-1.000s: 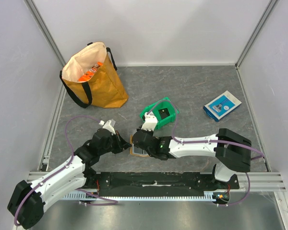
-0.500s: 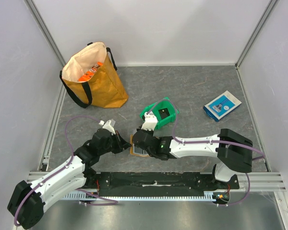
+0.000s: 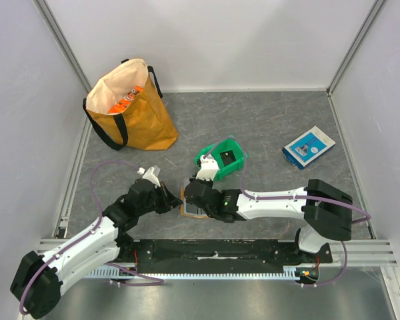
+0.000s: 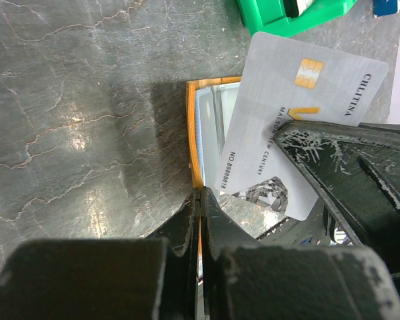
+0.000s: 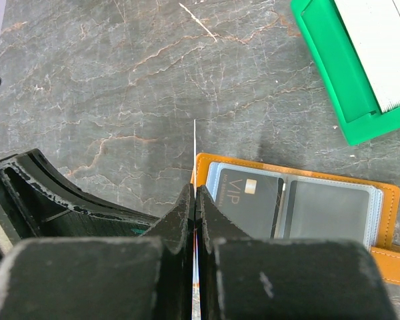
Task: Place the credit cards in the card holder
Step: Turn over the card slot in the card holder.
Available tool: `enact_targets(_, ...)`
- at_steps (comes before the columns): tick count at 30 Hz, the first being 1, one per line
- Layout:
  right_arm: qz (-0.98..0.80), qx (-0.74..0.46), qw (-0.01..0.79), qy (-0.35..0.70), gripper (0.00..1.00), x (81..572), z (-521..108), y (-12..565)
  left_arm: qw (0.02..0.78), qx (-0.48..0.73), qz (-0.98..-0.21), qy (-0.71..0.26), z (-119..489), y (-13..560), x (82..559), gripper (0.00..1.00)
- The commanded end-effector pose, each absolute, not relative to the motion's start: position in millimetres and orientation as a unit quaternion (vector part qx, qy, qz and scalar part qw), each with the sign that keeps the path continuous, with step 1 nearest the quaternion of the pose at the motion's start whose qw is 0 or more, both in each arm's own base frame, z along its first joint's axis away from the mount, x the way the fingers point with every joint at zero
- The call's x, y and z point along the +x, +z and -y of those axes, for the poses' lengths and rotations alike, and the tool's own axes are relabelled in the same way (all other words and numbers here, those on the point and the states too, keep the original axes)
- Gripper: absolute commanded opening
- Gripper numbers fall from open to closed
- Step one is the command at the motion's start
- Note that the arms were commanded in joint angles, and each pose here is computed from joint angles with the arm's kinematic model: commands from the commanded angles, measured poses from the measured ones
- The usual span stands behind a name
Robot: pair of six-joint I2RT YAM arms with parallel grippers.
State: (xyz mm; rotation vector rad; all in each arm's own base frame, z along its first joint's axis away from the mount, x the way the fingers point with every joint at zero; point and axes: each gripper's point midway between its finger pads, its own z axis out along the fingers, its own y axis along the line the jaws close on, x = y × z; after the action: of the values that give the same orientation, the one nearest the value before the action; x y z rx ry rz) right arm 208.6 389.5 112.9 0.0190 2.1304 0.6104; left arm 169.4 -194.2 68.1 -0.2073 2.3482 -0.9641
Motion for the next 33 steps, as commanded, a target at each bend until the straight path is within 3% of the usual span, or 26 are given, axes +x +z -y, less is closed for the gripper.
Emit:
enact_targets(1,-0.855,0.010,0.454,0.252,0.00,212.3,-400.9,116.9,0.308,-0.073,-0.874,-0.368,195.9,78.0,174.9,0.02)
enact_targets(25,-0.888,-0.040,0.432,0.151,0.00,206.0,-410.0,90.4,0.315,-0.072,-0.860,-0.394,201.6,93.9,174.7,0.02)
enact_targets(33,-0.882,-0.055,0.459,0.097,0.00,201.2,-403.8,101.0,0.318,-0.077,-0.858,-0.395,199.2,92.3,174.0,0.02)
